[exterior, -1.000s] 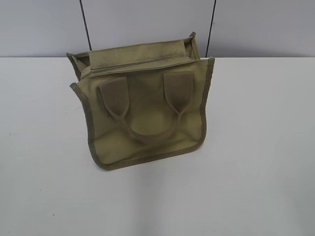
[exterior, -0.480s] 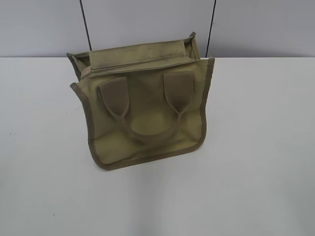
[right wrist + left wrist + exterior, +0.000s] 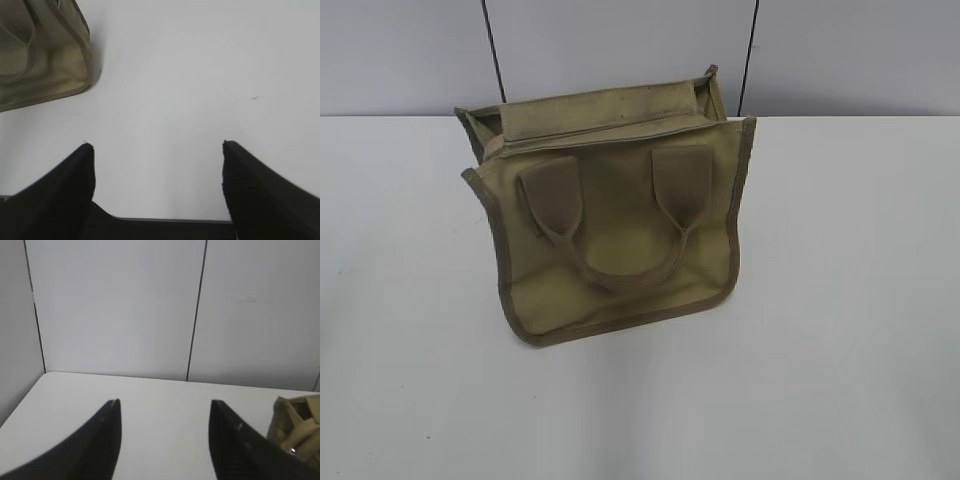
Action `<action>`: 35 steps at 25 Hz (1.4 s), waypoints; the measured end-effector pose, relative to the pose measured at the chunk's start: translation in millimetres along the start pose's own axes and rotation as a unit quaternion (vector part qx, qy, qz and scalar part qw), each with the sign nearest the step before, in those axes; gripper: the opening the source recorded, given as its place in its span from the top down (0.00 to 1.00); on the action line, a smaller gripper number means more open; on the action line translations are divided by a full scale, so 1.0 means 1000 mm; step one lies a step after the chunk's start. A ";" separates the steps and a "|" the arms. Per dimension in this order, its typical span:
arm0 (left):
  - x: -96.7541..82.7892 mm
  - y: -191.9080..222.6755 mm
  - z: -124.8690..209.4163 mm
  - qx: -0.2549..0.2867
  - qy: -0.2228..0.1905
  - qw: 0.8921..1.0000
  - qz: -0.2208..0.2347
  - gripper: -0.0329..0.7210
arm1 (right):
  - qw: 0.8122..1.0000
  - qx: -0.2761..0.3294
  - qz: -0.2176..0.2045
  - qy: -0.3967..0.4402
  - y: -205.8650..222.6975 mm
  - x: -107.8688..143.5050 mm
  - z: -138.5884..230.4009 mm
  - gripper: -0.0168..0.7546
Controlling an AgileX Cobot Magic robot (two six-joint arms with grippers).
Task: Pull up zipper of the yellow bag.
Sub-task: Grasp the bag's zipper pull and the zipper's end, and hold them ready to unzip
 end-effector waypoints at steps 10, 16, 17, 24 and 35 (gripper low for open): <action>-0.009 0.077 0.053 0.010 0.067 0.998 0.020 0.44 | 1.000 0.000 0.000 0.000 0.000 0.000 0.000 0.23; -0.044 0.117 0.101 0.072 0.082 0.988 0.112 0.45 | 1.000 0.000 0.000 0.000 0.000 0.000 0.000 0.23; -0.048 0.122 0.109 0.080 0.080 0.985 0.127 0.45 | 1.000 -0.001 0.000 0.000 0.000 0.000 0.000 0.23; -0.082 0.152 0.142 0.080 0.077 0.963 0.244 0.51 | 1.000 -0.001 0.000 0.000 0.000 0.000 0.000 0.23; -0.108 0.184 0.179 0.086 0.049 0.936 0.337 0.52 | 1.000 -0.001 0.000 0.000 0.000 0.000 0.000 0.23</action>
Point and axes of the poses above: a point on each arm's last joint axis where the gripper is mounted, y pointing out along that axis toward the gripper, x along the wrist's bending axis when the last joint is at zero, z = x × y, the point moved 2 cm from there along y, pointing out along that axis toward the gripper, and after that the axes turned 4 degrees about y, right-handed, at the moved point
